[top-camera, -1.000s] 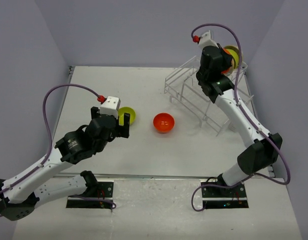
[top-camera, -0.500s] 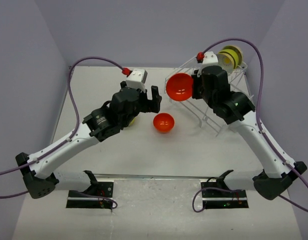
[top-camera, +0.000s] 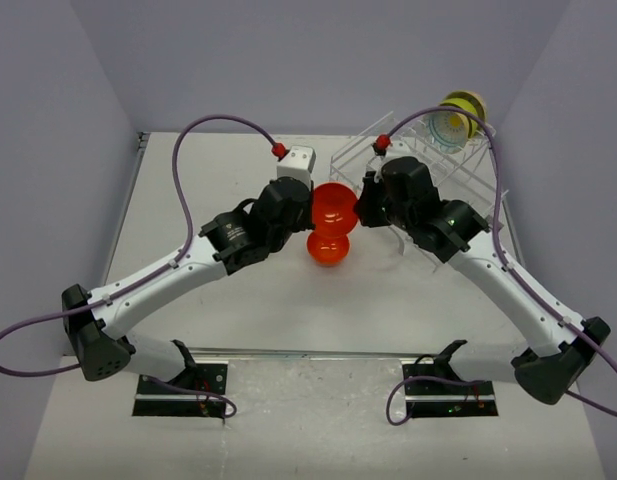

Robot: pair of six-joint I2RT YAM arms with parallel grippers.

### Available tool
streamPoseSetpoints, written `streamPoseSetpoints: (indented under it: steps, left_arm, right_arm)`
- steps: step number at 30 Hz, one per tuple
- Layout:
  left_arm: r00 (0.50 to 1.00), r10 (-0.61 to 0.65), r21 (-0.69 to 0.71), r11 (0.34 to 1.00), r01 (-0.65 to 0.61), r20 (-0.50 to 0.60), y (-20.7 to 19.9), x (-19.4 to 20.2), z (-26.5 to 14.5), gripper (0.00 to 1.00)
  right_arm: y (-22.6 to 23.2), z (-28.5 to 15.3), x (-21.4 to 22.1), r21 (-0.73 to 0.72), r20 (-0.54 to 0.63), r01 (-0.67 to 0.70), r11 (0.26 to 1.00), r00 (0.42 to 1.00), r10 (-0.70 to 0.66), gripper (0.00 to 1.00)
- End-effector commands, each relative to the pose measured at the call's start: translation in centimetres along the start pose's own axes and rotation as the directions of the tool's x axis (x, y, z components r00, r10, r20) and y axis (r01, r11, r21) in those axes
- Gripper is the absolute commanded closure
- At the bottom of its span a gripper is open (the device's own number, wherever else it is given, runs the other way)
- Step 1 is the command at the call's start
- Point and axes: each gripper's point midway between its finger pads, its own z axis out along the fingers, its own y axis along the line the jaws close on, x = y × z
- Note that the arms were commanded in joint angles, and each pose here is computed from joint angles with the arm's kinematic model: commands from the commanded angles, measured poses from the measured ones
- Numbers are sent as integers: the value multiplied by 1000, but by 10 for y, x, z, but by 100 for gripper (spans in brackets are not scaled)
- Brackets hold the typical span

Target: Unload the bowls from the dish rack

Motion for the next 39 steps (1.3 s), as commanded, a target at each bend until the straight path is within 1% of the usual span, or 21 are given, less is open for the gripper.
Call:
streamPoseSetpoints:
  steps: [1, 5, 6, 7, 8, 9, 10, 12, 14, 16, 17, 19, 20, 22, 23, 27, 29, 32, 39]
  left_arm:
    - [997, -44, -39, 998, 47, 69, 1, -22, 4, 100]
    - [999, -27, -54, 998, 29, 36, 1, -4, 16, 100]
    - [1000, -21, -53, 998, 22, 23, 1, 4, 21, 100]
    - [1000, -20, -56, 998, 21, 17, 2, 8, 23, 100]
    - [1000, -17, -63, 998, 17, 2, 3, 15, 28, 100]
    - [1000, -13, -70, 998, 11, -16, 5, 24, 33, 100]
    - [999, -19, -76, 997, 16, -29, 8, 29, 38, 100]
    - [997, -13, -87, 996, 7, -74, 13, 48, 50, 100]
    - [993, -14, -94, 996, 3, -120, 18, 67, 62, 100]
    - [985, -16, -104, 995, -2, -173, 27, 91, 77, 100]
    - [978, -20, -82, 997, 3, -210, 26, 103, 83, 100]
    - [967, -38, -102, 995, 13, -251, 37, 117, 96, 100]
    - [956, -38, -88, 996, 13, -292, 37, 131, 103, 100]
    - [949, -62, -81, 996, 38, -310, 39, 138, 111, 100]
    - [942, -64, -66, 997, 45, -329, 37, 144, 112, 100]
    - [933, -90, -64, 995, 71, -350, 38, 157, 117, 100]
    - [928, -105, -30, 994, 101, -357, 31, 159, 118, 100]
    - [918, -124, -21, 992, 125, -377, 34, 166, 121, 100]
    - [909, -133, -27, 991, 133, -395, 36, 169, 125, 100]
  right_arm:
    - [18, -19, -16, -103, 79, -69, 992, 994, 77, 100]
    - [18, -18, -8, -127, 78, -81, 989, 993, 92, 100]
    - [18, -21, -8, -132, 82, -81, 988, 992, 92, 92]
    - [14, -21, -4, -118, 80, -79, 990, 993, 89, 76]
    - [8, -23, -3, -94, 85, -77, 993, 993, 85, 39]
    - [-2, -27, -6, -53, 114, -76, 996, 990, 82, 38]
    - [-10, -29, -3, -22, 113, -69, 997, 991, 71, 38]
    - [-29, -38, -8, 34, 152, -84, 996, 985, 78, 31]
    - [-56, -42, -8, 120, 166, -97, 988, 983, 77, 29]
    - [-71, -49, -5, 151, 174, -111, 982, 981, 84, 25]
    - [-80, -51, -5, 170, 181, -118, 978, 980, 87, 25]
    - [-86, -58, -3, 170, 195, -124, 978, 977, 90, 25]
    - [-88, -60, -2, 171, 197, -119, 978, 977, 85, 25]
    - [-89, -62, 1, 168, 196, -111, 979, 978, 77, 23]
    - [-88, -61, 3, 159, 184, -96, 983, 981, 66, 23]
    - [-88, -51, 13, 161, 134, -69, 985, 990, 48, 22]
    - [-89, -46, 16, 162, 116, -64, 985, 992, 45, 20]
    - [-87, -41, 21, 154, 91, -57, 986, 995, 43, 19]
    - [-89, -36, 23, 153, 72, -47, 987, 997, 37, 18]
